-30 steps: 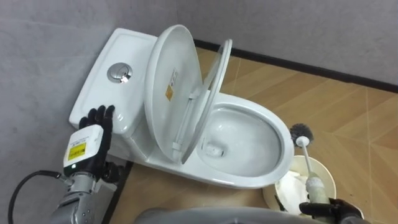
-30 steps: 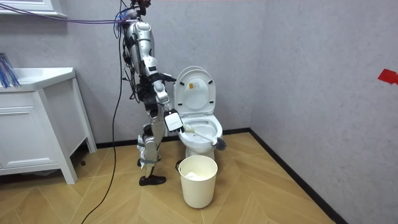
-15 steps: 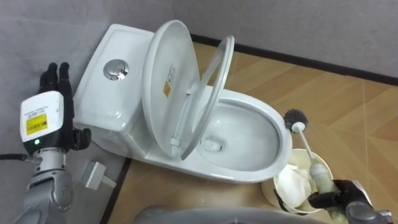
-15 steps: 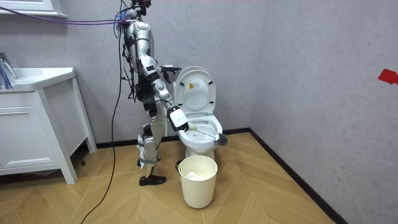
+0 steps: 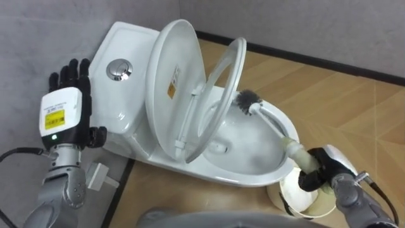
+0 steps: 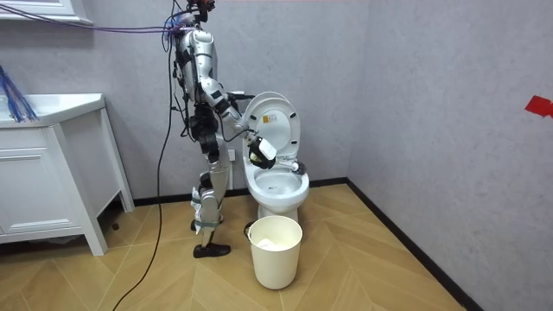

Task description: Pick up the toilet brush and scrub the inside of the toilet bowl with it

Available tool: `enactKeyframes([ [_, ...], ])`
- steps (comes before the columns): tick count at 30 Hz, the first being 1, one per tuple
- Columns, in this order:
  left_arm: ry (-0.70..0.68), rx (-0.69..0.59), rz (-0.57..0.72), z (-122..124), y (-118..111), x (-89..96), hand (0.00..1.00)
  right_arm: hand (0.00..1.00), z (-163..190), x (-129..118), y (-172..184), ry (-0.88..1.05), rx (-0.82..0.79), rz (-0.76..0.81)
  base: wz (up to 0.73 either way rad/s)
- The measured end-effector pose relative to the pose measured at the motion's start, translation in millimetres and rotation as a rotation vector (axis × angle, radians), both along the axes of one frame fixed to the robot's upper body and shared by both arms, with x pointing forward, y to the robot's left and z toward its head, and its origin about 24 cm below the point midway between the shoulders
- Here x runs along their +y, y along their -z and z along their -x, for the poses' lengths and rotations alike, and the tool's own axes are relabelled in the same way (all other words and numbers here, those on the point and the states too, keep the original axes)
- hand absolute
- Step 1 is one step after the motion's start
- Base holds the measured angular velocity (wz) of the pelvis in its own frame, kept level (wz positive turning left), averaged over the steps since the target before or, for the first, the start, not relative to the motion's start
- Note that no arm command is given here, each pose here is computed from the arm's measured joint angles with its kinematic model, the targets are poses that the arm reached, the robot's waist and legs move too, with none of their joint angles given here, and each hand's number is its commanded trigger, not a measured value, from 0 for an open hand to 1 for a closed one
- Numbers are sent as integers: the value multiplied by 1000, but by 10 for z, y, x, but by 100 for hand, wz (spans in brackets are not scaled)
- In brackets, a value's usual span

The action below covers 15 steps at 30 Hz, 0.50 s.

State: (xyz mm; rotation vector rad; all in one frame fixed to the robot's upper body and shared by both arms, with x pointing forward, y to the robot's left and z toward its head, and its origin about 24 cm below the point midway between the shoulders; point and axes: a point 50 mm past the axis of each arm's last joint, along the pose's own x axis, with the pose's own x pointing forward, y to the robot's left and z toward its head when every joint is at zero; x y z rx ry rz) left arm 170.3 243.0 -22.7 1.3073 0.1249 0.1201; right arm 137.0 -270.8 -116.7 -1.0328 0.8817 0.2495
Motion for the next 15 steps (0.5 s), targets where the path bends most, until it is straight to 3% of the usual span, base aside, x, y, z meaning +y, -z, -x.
enactKeyframes([
  [8, 33, 55, -10, -26, 40, 0, 0, 100, -38, 131, -11, -230, 52, 89, -3],
  [15, 47, 250, -20, 72, 323, 66, 0, 100, -95, 129, -63, -290, 72, 104, 3],
])
